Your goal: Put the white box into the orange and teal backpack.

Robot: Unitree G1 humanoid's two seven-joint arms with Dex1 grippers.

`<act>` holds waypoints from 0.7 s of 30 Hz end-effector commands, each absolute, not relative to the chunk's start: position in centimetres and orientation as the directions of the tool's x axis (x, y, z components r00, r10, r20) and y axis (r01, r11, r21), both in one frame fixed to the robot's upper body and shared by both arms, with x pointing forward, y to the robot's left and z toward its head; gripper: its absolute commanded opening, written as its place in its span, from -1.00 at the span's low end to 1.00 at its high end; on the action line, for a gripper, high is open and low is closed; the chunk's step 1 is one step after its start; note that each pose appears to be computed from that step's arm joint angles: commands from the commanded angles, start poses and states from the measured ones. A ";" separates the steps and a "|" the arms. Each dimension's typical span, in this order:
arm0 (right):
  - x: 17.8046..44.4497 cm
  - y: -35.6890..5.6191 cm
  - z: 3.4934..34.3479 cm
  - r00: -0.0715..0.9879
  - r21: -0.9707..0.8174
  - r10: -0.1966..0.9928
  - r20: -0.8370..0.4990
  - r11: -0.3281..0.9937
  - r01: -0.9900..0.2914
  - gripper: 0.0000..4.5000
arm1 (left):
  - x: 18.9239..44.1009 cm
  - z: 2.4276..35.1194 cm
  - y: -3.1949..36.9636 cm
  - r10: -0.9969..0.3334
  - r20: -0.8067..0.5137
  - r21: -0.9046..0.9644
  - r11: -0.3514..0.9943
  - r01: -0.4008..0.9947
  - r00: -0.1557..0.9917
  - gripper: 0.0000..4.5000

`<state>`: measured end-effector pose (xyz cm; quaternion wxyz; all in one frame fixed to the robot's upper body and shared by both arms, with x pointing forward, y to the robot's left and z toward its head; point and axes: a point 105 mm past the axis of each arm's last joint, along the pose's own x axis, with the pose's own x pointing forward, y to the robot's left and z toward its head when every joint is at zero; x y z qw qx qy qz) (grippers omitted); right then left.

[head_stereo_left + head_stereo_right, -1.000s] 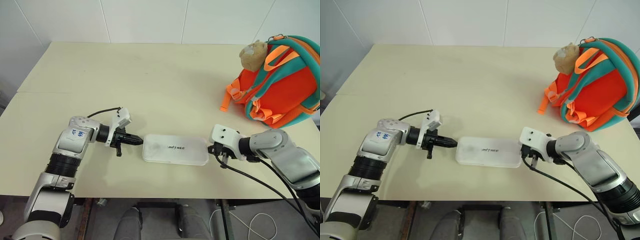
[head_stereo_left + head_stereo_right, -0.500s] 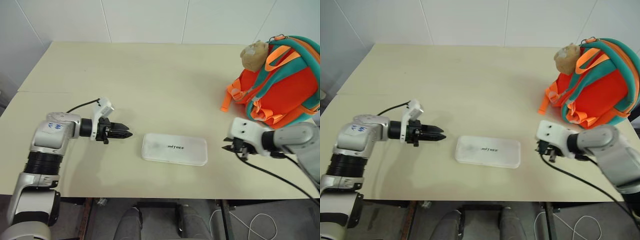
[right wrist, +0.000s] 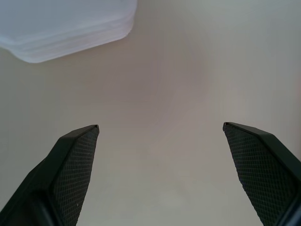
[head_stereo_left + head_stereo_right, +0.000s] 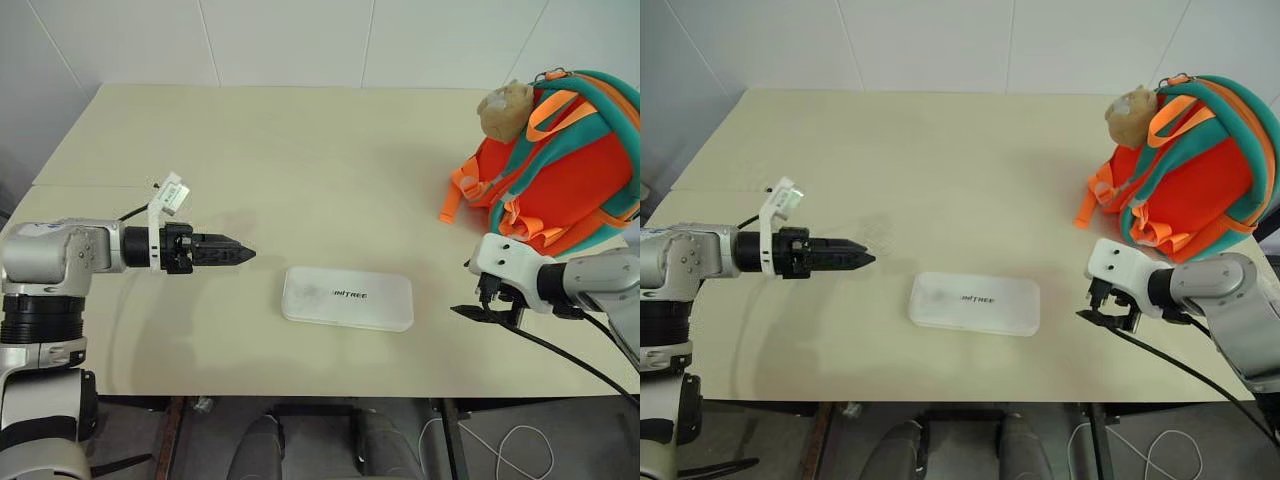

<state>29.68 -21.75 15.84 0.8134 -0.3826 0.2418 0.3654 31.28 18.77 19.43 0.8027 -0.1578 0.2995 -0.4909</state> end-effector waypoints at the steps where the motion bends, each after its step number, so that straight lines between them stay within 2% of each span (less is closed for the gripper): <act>1: 30.2 -21.7 16.2 0.654 -0.487 0.402 -0.641 0.446 -0.751 0.99 | 30.5 20.0 18.5 -0.911 -0.274 -0.658 0.411 0.631 0.308 1.00; 6: 30.2 -20.8 15.6 0.651 -0.476 0.423 -0.630 0.453 -0.754 0.99 | 30.2 18.1 17.9 -0.940 -0.219 -0.809 0.325 0.489 0.261 1.00; 15: 30.5 -20.1 15.2 0.652 -0.475 0.438 -0.619 0.453 -0.755 0.99 | 30.3 16.8 16.3 -0.972 -0.128 -0.903 0.197 0.383 0.198 1.00; 21: 30.6 -20.0 15.2 0.657 -0.480 0.438 -0.613 0.455 -0.751 0.99 | 30.0 14.9 15.5 -0.970 -0.193 -0.925 0.230 0.301 0.147 1.00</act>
